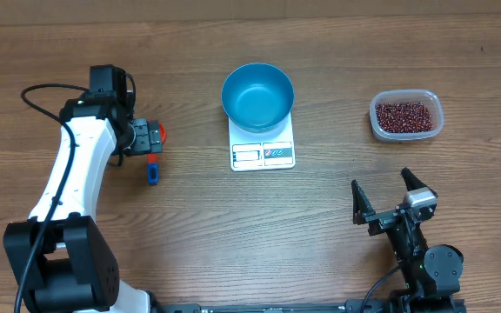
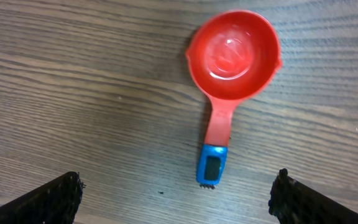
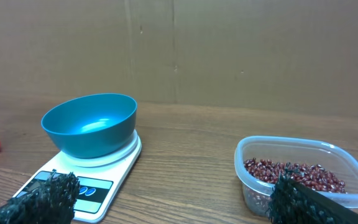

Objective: Scoop item into bowl and weigh 150g on scale
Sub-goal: 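Lower the left gripper toward the red scoop's cup rim, then descend the left gripper onto the scoop cup edge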

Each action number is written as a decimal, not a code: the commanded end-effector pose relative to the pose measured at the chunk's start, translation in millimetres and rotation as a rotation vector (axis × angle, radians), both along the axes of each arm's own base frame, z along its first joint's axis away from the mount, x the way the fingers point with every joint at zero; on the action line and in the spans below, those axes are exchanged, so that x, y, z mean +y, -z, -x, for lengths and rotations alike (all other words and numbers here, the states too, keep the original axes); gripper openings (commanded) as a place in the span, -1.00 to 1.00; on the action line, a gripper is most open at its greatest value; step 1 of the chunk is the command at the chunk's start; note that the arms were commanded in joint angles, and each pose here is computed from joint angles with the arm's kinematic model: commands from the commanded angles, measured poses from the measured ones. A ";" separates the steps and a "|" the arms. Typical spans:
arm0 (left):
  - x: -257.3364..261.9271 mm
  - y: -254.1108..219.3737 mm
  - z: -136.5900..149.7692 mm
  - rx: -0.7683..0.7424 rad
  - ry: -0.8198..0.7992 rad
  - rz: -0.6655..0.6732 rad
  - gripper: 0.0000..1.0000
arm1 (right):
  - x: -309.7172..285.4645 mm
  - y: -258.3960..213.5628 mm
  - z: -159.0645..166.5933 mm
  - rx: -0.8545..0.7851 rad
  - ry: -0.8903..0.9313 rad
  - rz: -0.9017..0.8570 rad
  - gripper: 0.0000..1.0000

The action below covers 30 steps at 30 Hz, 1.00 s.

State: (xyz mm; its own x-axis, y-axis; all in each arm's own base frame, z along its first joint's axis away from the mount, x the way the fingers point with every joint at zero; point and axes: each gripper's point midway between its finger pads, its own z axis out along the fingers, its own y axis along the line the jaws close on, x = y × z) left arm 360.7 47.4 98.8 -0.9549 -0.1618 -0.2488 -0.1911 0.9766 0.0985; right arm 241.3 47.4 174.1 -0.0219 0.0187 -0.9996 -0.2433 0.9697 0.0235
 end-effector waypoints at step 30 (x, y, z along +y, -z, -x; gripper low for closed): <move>9.0 46.6 -36.1 0.011 0.072 -0.025 0.99 | 1.3 0.9 0.4 -0.008 -0.006 0.001 1.00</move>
